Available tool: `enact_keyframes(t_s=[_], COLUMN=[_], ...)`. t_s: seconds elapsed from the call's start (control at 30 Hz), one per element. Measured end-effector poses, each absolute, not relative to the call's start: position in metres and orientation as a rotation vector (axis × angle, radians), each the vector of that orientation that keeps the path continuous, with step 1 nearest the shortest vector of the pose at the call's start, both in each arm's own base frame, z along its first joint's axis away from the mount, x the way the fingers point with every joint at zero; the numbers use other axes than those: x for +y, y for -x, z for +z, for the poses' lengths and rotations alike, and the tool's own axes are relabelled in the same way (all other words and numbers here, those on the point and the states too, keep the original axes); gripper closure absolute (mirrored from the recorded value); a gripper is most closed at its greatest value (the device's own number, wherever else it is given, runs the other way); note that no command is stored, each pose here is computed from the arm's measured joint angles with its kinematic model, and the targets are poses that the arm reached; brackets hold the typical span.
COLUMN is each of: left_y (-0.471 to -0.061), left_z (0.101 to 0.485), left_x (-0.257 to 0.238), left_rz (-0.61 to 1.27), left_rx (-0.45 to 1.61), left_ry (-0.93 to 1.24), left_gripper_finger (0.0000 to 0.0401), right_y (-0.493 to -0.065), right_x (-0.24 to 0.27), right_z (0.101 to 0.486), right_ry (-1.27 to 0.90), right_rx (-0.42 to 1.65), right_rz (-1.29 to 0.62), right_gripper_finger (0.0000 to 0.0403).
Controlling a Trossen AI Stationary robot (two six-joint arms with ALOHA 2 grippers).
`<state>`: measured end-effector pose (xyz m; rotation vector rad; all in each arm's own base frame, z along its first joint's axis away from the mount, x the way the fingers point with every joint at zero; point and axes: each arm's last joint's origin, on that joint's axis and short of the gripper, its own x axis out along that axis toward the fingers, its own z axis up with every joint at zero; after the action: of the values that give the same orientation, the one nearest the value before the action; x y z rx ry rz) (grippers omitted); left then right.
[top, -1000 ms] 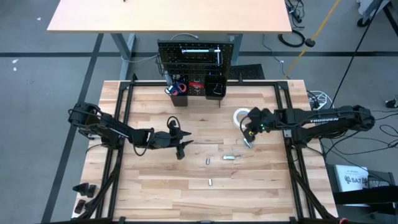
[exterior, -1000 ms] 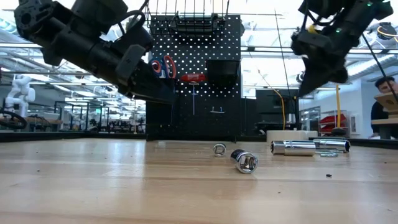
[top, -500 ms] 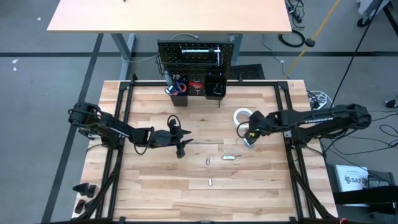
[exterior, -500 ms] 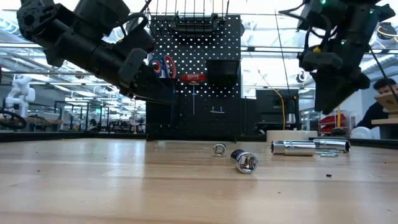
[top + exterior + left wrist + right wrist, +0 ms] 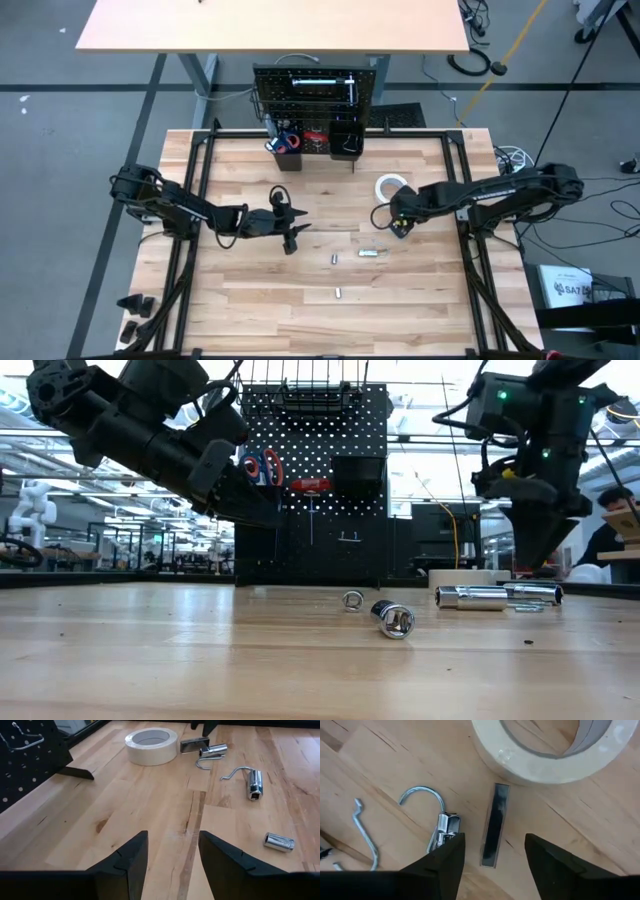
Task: Hang tools onto peg board
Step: Put the black rectangular tool into the right black bin on the peg board
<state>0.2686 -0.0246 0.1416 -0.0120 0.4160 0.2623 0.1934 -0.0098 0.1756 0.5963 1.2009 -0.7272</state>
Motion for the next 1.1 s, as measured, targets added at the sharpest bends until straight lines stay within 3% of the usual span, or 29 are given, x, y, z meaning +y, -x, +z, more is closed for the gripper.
enact_keyframes(t_s=[0.47, 0.73, 1.1], left_y=[-0.269, -0.269, -0.269], left_z=[0.142, 0.142, 0.142], left_x=[-0.025, -0.025, -0.025], left_rz=[0.263, 0.263, 0.269], left_rx=[0.416, 0.412, 0.408], left_ry=[0.011, 0.014, 0.041], left_gripper_finger=[0.0225, 0.0225, 0.0225], right_y=[-0.181, -0.174, -0.191], right_x=[-0.012, -0.009, 0.003], right_z=[0.131, 0.124, 0.151], right_ry=[-0.64, -0.614, -0.547], right_rx=[1.141, 1.132, 1.076], right_rz=[-0.694, -0.751, -0.673], right_gripper_finger=[0.0252, 0.0366, 0.0367])
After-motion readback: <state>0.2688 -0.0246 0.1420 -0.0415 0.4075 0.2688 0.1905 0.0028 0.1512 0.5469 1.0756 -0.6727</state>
